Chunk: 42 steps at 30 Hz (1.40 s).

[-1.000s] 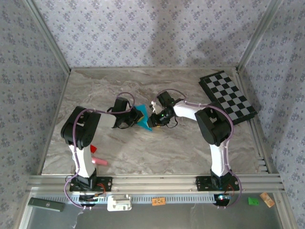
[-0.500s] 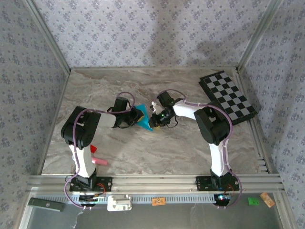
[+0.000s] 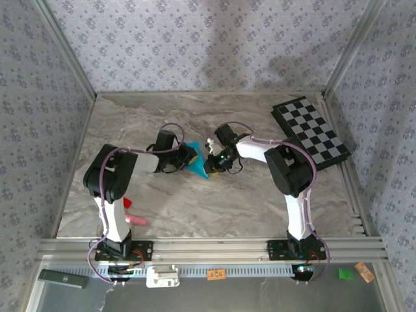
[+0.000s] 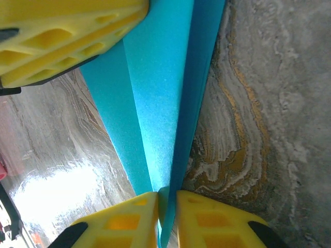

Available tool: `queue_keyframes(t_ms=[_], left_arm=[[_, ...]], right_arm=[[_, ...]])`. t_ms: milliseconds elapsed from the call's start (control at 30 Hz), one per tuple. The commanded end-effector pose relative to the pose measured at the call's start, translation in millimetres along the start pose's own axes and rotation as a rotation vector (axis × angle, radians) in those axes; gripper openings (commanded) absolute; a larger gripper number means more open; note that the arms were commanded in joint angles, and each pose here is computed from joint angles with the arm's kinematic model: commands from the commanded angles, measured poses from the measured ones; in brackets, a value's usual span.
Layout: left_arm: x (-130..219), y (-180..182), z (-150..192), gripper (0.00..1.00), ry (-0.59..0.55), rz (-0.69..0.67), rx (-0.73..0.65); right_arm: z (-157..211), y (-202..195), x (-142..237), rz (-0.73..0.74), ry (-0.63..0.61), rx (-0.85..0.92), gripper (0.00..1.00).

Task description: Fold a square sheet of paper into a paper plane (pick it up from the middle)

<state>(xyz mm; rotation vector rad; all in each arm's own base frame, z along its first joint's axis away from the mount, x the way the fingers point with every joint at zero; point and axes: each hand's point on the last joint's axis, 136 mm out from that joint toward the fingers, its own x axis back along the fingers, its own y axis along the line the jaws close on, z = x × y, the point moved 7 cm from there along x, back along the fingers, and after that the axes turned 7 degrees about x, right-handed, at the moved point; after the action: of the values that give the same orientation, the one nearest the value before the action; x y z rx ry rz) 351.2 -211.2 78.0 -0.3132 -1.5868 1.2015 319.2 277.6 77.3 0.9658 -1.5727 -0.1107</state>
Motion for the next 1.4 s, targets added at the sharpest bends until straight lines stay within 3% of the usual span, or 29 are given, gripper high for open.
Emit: queue_keyframes(t_ms=[0,967,1367], left_arm=[[-2.2,-5.5,-2.1,0.16,0.019,0.024,-0.025],[-11.6,-1.3,-3.8,0.16,0.049,-0.016,-0.031],[-13.0,8.4,-3.0,0.16,0.048,-0.06,-0.016]], right_arm=[[14.1,-10.3,-13.8,0.028,0.078,-0.033,0.17],[13.1,-11.2,-14.0,0.018,0.082,-0.039,0.16],[-1.4,11.7,18.8,-0.058,-0.02,-0.034,0.25]])
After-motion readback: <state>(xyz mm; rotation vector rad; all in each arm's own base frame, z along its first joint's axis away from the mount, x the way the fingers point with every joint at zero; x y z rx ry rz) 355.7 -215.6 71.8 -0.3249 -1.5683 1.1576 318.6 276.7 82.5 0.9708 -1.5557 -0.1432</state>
